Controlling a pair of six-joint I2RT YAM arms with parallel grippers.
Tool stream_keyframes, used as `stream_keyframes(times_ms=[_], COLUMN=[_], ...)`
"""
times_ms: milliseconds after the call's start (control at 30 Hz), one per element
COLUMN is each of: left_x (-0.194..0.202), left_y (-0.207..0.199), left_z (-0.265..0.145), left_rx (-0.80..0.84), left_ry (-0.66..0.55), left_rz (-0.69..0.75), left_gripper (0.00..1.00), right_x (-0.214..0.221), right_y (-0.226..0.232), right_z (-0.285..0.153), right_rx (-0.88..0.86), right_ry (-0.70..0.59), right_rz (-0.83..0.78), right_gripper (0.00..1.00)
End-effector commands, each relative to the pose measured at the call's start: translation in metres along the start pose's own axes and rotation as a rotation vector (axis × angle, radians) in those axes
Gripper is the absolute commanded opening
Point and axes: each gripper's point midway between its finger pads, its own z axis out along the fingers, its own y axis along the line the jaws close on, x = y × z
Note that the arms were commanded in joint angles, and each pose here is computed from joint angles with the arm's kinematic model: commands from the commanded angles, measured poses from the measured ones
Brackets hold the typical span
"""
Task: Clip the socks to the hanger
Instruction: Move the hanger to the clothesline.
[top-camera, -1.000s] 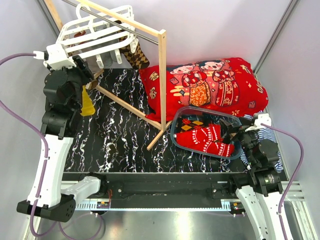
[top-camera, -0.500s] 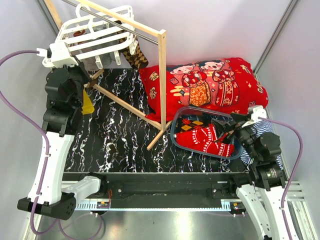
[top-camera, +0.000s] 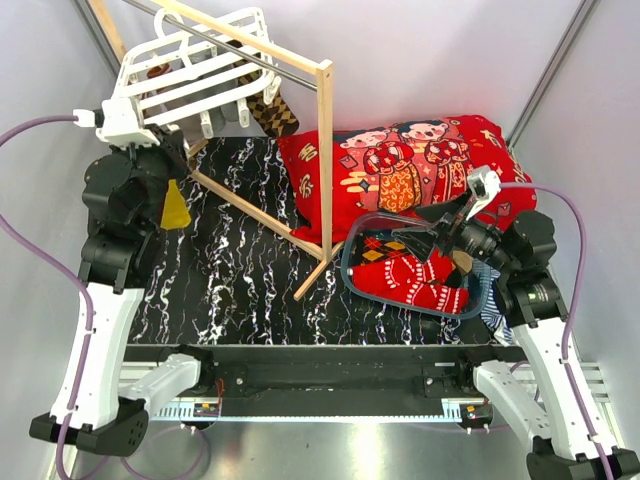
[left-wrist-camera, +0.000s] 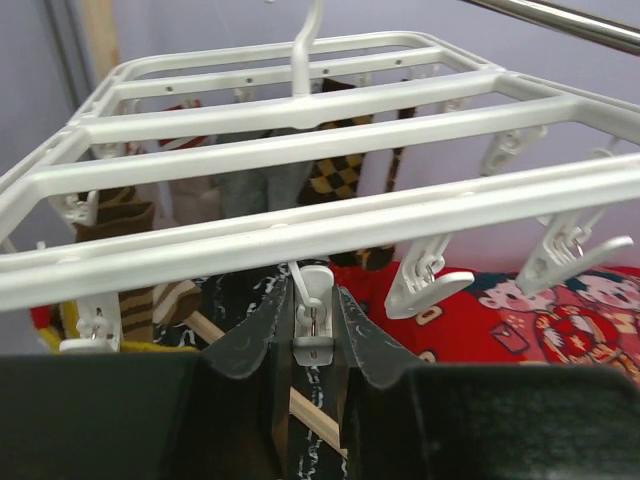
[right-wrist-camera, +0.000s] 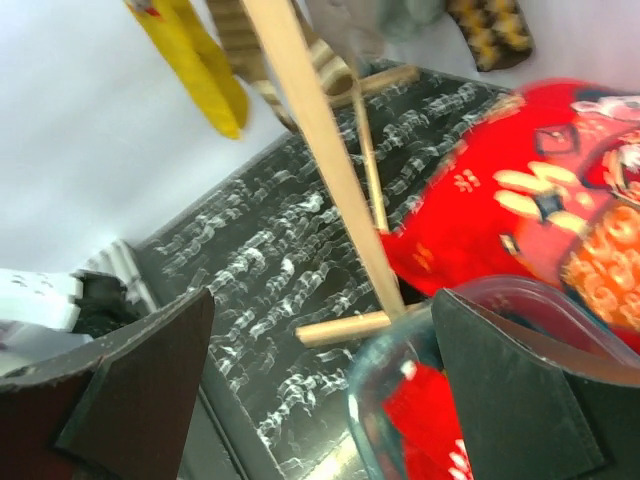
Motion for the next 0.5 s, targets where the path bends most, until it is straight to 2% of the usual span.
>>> stream_keyframes(times_ms=[0, 133, 467], left_x=[-0.016, -0.013, -0.014], left_y=[-0.032, -0.056, -0.101], left_z=[-0.014, -0.018, -0.039], left_rx=[0.173, 0.302, 0.579], left_ry=[-0.046, -0.012, 0.033], left_rz=[-0.065, -0.095, -0.101], left_gripper=[0.09, 0.08, 0.07], right_x=[-0.045, -0.053, -0.059], right_y=[0.046, 0.053, 0.109], right_z=[0.004, 0.026, 0.09], right_rx=[-0.22, -0.287, -0.458], right_ry=[-0.128, -0.132, -0.156], right_rz=[-0.068, -0.053, -0.127], right_gripper=[1.0, 1.0, 1.0])
